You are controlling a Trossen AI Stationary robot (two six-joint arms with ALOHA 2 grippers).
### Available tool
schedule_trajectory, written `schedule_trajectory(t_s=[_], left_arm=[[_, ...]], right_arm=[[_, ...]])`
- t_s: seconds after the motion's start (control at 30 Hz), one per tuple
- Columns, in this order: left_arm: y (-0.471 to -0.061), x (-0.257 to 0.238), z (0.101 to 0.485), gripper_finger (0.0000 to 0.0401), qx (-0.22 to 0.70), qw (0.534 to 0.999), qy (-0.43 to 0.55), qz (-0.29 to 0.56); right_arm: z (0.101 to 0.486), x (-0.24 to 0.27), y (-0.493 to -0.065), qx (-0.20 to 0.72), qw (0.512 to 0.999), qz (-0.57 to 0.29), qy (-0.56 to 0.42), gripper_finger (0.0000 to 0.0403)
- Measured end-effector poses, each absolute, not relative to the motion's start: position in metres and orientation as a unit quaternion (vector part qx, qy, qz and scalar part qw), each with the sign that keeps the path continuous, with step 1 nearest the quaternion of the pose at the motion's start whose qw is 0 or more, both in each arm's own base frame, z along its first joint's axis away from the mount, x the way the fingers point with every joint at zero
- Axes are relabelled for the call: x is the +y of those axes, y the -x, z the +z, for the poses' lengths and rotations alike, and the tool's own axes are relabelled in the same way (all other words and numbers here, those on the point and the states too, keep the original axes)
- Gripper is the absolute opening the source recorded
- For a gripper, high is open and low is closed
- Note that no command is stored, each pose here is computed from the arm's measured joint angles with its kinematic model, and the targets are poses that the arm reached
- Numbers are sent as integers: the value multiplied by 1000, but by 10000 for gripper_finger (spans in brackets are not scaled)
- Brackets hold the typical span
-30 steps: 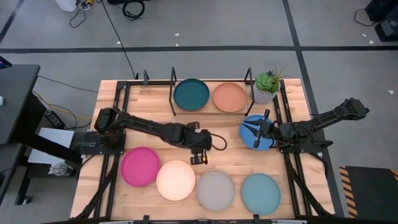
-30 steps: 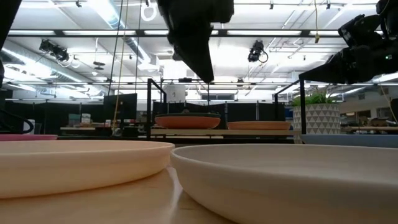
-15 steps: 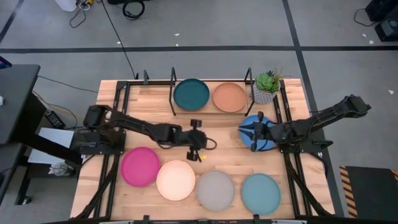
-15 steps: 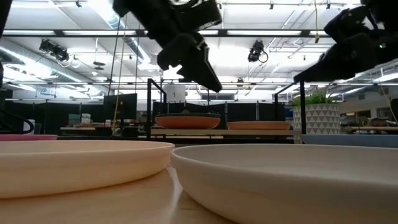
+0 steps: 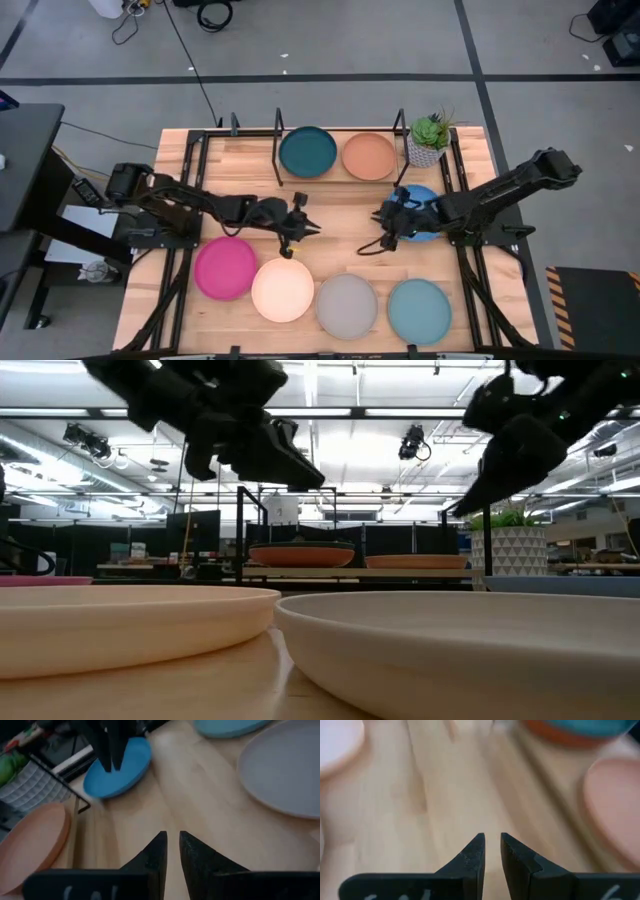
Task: Place and stack plates onto a shelf
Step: Stack the blue plate on the top of the stacked plates on the shelf
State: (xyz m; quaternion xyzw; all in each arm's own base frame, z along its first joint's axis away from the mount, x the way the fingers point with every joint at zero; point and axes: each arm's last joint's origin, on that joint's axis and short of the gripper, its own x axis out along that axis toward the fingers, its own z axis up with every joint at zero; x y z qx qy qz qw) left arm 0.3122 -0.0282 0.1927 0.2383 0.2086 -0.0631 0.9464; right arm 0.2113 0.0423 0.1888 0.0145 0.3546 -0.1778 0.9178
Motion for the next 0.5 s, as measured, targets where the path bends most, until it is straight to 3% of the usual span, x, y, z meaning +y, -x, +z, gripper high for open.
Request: schedule_trajectory(t_s=[0.33,0.5], left_arm=[[-296,-29,178,57,186,950,-244,-65],[-281,-35,184,57,142,958,-242,-65]], right_arm=[[187,54,-226,541,815,-191,-81,70],[183,55,-224,608,756,-229,-83,99]])
